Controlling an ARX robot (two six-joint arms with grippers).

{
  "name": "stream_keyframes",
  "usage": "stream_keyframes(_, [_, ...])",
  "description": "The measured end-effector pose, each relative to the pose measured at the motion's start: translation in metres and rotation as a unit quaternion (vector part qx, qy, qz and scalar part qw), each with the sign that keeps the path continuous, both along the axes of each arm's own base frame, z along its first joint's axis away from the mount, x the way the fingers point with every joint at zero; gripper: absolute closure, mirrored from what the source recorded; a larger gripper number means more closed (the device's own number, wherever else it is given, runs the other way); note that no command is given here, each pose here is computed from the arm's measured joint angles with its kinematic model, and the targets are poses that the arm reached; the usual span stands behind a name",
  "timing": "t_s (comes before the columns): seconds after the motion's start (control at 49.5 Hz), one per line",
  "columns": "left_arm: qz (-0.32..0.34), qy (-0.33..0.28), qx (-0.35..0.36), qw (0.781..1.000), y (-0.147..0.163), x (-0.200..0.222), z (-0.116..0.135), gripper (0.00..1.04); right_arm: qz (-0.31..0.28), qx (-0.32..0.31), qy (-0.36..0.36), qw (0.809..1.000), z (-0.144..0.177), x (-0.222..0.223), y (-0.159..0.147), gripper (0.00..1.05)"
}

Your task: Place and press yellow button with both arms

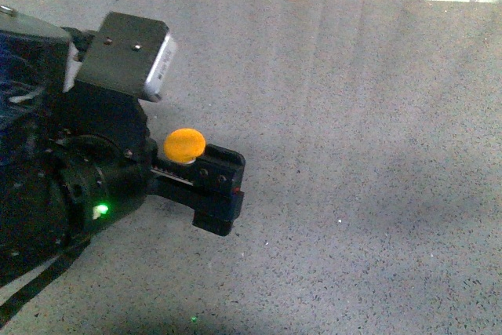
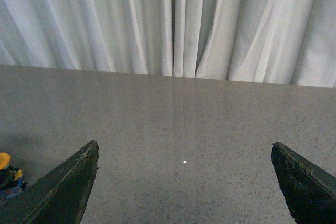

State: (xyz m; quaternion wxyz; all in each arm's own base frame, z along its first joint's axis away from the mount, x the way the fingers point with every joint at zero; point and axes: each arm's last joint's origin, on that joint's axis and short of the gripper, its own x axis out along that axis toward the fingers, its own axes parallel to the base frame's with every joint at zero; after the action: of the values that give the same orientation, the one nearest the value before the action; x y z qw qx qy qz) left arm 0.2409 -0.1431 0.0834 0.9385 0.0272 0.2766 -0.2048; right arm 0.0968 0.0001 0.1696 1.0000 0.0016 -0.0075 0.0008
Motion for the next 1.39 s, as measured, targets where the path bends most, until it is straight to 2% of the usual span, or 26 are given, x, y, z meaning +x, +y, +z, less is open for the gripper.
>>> stream_keyframes(0.101, [0.01,-0.007,-0.012,1.0,0.012,-0.003,0.011,0.09,0.0,0.0,0.0,1.0,0.0,0.0,0.0,0.09])
stream_keyframes(0.303, [0.056,-0.037,-0.05,0.997,0.059,0.001,0.057,0.09,0.0,0.0,0.0,1.0,0.0,0.0,0.0,0.09])
stream_keyframes(0.384, [0.085,-0.057,-0.071,0.992,0.087,0.005,0.082,0.09,0.0,0.0,0.0,1.0,0.0,0.0,0.0,0.09])
stream_keyframes(0.444, [0.172,-0.184,-0.046,0.967,0.11,0.006,0.099,0.22,0.001,0.0,0.0,1.0,0.0,0.0,0.0,0.09])
stream_keyframes(0.485, [0.192,-0.234,-0.045,0.952,0.125,-0.001,0.107,0.31,-0.001,0.0,0.0,1.0,0.0,0.0,0.0,0.09])
stream_keyframes(0.566, [0.213,-0.267,-0.037,0.939,0.142,-0.021,0.12,0.49,-0.001,0.0,0.0,1.0,0.0,0.0,0.0,0.09])
stream_keyframes(0.606, [0.213,-0.271,-0.036,0.938,0.143,-0.028,0.121,0.55,0.008,0.005,0.012,1.0,0.0,0.0,0.0,0.09])
stream_keyframes(0.667, [0.208,-0.275,-0.036,0.938,0.143,-0.039,0.118,0.63,0.053,0.049,0.116,0.991,0.0,0.001,-0.001,0.09])
stream_keyframes(0.707, [0.207,-0.275,-0.035,0.938,0.143,-0.047,0.114,0.71,0.067,0.096,0.204,0.972,0.005,0.004,-0.002,0.09])
stream_keyframes(0.768, [0.204,-0.273,-0.035,0.939,0.143,-0.055,0.109,0.8,0.069,0.134,0.263,0.953,0.013,0.012,-0.003,0.09])
stream_keyframes(0.808, [0.206,-0.271,-0.033,0.94,0.143,-0.059,0.107,0.87,0.071,0.14,0.27,0.95,0.023,0.022,-0.003,0.09])
stream_keyframes(0.889, [0.206,-0.27,-0.032,0.94,0.143,-0.069,0.102,1.04,0.082,0.108,0.238,0.962,0.051,0.055,0.0,0.09])
stream_keyframes(0.97, [0.205,-0.272,-0.031,0.94,0.143,-0.077,0.099,1.03,0.109,0.067,0.223,0.966,0.065,0.089,0.012,0.09])
stream_keyframes(1.152, [0.205,-0.272,-0.031,0.94,0.143,-0.092,0.093,1.03,0.199,0.003,0.271,0.942,0.055,0.171,0.068,0.09])
stream_keyframes(1.394, [0.205,-0.272,-0.031,0.94,0.143,-0.104,0.082,1.03,0.26,-0.075,0.31,0.912,0.036,0.218,0.137,0.09])
